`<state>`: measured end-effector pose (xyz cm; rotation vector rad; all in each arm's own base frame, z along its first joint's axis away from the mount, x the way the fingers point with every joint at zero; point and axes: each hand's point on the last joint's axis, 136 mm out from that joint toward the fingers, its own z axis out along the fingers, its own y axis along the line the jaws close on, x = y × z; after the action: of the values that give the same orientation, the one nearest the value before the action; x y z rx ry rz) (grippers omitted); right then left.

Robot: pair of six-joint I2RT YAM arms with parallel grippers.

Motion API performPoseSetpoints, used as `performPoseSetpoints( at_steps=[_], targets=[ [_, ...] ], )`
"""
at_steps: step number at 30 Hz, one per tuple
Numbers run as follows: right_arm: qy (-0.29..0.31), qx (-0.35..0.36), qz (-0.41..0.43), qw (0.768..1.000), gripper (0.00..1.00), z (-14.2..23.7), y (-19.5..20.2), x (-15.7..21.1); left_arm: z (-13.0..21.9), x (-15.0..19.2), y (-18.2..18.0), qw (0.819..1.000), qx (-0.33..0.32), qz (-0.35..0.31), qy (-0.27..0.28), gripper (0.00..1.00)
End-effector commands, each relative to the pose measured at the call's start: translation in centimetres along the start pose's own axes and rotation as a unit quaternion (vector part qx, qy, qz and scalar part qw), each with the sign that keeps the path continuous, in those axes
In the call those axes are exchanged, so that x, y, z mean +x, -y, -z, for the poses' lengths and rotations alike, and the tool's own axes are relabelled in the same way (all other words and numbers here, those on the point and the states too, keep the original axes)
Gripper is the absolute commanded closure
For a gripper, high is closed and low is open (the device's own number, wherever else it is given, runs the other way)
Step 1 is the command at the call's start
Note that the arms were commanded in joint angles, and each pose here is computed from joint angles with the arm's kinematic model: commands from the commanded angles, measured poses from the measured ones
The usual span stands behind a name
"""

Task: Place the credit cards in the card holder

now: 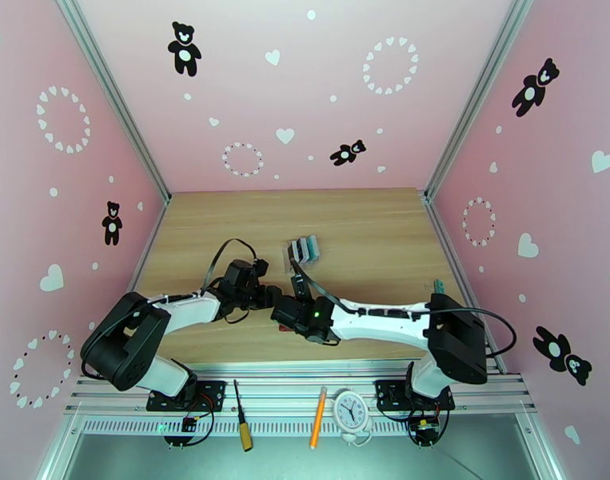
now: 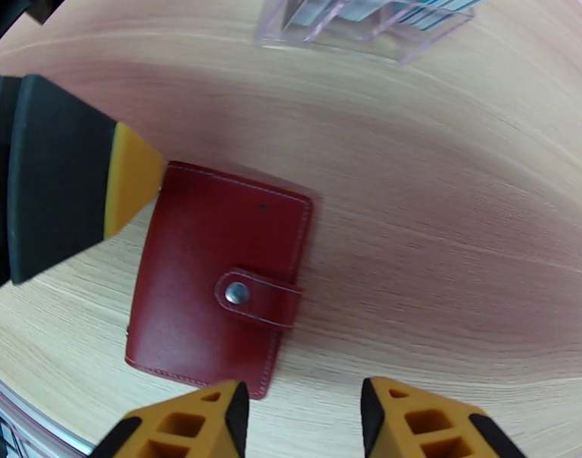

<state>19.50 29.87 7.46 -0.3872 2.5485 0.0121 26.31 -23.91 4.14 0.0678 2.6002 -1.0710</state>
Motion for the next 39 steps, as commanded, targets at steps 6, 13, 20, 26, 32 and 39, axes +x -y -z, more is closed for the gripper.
performPoseSetpoints(
  at_steps=[6,13,20,26,32,39],
  targets=[
    [-0.01,-0.013,0.009,1.0,0.55,-1.0,-2.5,-0.4,-0.8,0.0,0.7,1.0,0.008,-0.006,-0.013,0.52],
    [-0.019,-0.004,0.014,1.0,0.55,-2.0,-2.9,-0.2,-0.8,0.0,0.2,1.0,-0.009,-0.006,-0.015,0.55],
    [-0.027,-0.009,0.007,1.0,0.55,-2.8,-3.0,-0.2,-1.0,0.2,-0.2,1.0,-0.015,-0.004,-0.021,0.59],
    [-0.033,-0.01,0.008,0.999,0.55,-3.5,-3.2,-0.1,-1.3,0.2,-0.6,0.999,-0.023,0.0,-0.026,0.6],
    [-0.035,-0.008,0.004,0.999,0.56,-4.1,-3.1,-0.3,-1.4,0.3,-0.8,0.999,-0.029,0.003,-0.028,0.65],
    [-0.041,-0.007,0.004,0.999,0.57,-4.7,-3.2,-0.3,-1.5,0.4,-1.4,0.999,-0.043,0.006,-0.031,0.68]
  ],
)
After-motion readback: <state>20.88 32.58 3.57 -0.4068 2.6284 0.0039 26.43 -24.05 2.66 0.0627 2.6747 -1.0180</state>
